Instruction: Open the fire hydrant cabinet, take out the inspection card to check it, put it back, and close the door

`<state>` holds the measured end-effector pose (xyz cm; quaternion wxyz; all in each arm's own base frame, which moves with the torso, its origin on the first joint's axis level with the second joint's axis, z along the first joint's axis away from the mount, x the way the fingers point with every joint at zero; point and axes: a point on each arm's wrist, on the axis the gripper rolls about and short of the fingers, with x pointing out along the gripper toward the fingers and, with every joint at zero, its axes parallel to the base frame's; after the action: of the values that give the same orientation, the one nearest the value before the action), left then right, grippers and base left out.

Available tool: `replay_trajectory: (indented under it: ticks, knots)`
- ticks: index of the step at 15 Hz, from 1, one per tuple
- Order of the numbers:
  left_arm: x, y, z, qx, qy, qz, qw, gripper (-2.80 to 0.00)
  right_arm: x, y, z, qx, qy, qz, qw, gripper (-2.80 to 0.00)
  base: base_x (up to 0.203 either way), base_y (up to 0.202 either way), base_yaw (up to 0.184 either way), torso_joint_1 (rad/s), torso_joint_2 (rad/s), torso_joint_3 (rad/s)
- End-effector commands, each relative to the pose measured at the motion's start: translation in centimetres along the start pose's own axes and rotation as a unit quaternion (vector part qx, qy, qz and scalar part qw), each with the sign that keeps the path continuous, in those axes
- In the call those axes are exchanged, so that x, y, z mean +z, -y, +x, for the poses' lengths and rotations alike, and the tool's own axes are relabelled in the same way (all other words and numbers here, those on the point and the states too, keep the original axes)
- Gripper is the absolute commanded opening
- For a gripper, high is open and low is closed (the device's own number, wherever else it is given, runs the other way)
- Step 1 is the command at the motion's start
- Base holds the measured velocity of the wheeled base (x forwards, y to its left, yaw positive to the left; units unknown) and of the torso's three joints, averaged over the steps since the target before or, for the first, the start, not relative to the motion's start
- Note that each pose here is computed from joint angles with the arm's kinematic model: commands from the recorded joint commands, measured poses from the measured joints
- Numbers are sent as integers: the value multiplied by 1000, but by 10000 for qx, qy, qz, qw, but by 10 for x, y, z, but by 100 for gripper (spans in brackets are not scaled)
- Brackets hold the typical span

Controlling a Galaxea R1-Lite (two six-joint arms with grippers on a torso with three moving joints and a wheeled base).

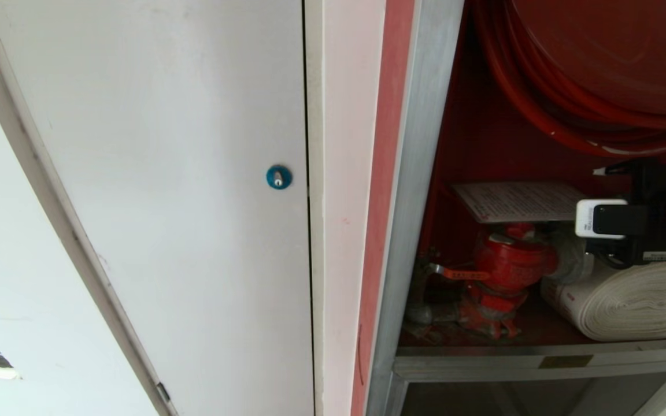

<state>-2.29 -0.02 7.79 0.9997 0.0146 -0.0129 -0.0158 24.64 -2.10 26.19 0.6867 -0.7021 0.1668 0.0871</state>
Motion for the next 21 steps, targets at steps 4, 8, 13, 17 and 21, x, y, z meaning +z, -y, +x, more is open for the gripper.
replay_trajectory:
  ticks: [4,8,13,17,21]
  knots:
    - [-4,0,1,-4,-73,-2,10000,-280,-2,2,23,24,-50,-69,10000,0,0,0,0,0,0,0]
    - [-4,0,1,-4,-73,-2,10000,-280,-2,6,34,-90,-53,-68,9999,0,0,0,0,0,0,0]
    - [-4,0,1,-4,-73,-2,10000,-280,-2,10,37,-145,-61,-62,9999,-280,0,0,0,0,0,0]
    - [-4,0,1,-4,-73,-2,10000,-280,-2,9,38,-123,-69,-62,9999,-280,0,0,0,0,0,0]
    - [-3,0,1,-3,-66,-1,10000,-280,-6,8,36,-123,-143,-39,9998,-280,0,0,0,0,0,0]
